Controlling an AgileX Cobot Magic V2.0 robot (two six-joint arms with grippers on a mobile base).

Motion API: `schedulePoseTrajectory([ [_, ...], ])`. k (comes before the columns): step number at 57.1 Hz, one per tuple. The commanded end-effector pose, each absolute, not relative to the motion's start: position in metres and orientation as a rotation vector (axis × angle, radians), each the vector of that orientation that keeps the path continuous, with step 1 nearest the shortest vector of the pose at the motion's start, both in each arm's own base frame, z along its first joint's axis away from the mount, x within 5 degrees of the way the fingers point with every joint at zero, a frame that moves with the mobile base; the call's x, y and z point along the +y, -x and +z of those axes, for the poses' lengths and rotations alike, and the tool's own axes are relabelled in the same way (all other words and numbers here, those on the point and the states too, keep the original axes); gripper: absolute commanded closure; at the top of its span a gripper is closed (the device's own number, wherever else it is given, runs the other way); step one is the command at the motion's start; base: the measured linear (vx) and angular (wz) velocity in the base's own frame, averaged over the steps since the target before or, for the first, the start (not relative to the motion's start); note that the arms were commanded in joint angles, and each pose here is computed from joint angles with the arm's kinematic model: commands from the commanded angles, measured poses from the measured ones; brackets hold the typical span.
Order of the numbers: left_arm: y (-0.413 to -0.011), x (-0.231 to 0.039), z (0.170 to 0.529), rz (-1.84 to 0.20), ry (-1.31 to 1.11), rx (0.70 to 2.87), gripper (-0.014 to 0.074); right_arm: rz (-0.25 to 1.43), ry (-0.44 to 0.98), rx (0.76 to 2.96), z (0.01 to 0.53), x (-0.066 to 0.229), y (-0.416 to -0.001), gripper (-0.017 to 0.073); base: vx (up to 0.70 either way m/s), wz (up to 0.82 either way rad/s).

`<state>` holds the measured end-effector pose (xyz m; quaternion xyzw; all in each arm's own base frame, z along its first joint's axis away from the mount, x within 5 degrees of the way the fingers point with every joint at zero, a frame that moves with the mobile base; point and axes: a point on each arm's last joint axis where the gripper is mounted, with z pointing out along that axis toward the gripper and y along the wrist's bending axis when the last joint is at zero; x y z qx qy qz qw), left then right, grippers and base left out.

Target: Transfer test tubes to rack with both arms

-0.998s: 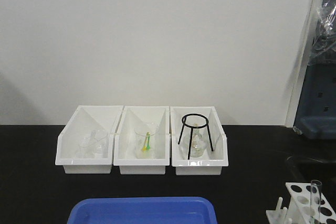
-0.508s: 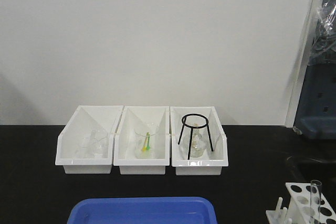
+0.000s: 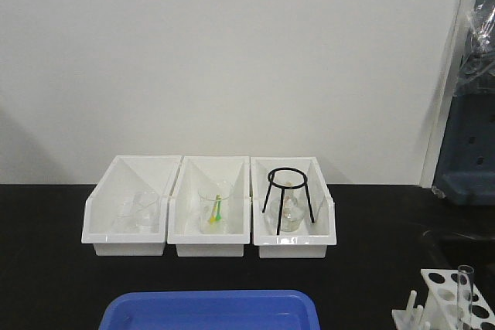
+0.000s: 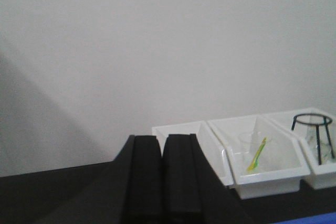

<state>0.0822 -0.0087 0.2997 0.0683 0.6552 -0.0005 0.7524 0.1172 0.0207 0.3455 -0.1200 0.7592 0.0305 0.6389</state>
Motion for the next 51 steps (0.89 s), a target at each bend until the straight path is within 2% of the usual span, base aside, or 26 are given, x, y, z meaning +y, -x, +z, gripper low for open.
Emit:
schedulePoseTrajectory([
  [1, -0.070, -0.006, 0.296, 0.053, -0.163, 1.366, 0.0599, 0.053, 0.232, 1.643, 0.361, 0.018, -0.118, 0.0030, 0.00, 0.00],
  [20, -0.053, -0.002, 0.218, -0.001, -0.054, 1.404, 0.0599, 0.053, 0.232, 1.643, 0.361, 0.018, -0.118, 0.0030, 0.00, 0.00],
  [28, -0.055, -0.002, 0.211, -0.008, -0.052, 1.490, 0.0599, 0.053, 0.232, 1.643, 0.361, 0.018, -0.118, 0.0030, 0.00, 0.00],
  [51, -0.055, -0.002, 0.211, -0.023, -0.039, 1.492, 0.0599, 0.053, 0.232, 1.643, 0.361, 0.018, -0.118, 0.0030, 0.00, 0.00],
])
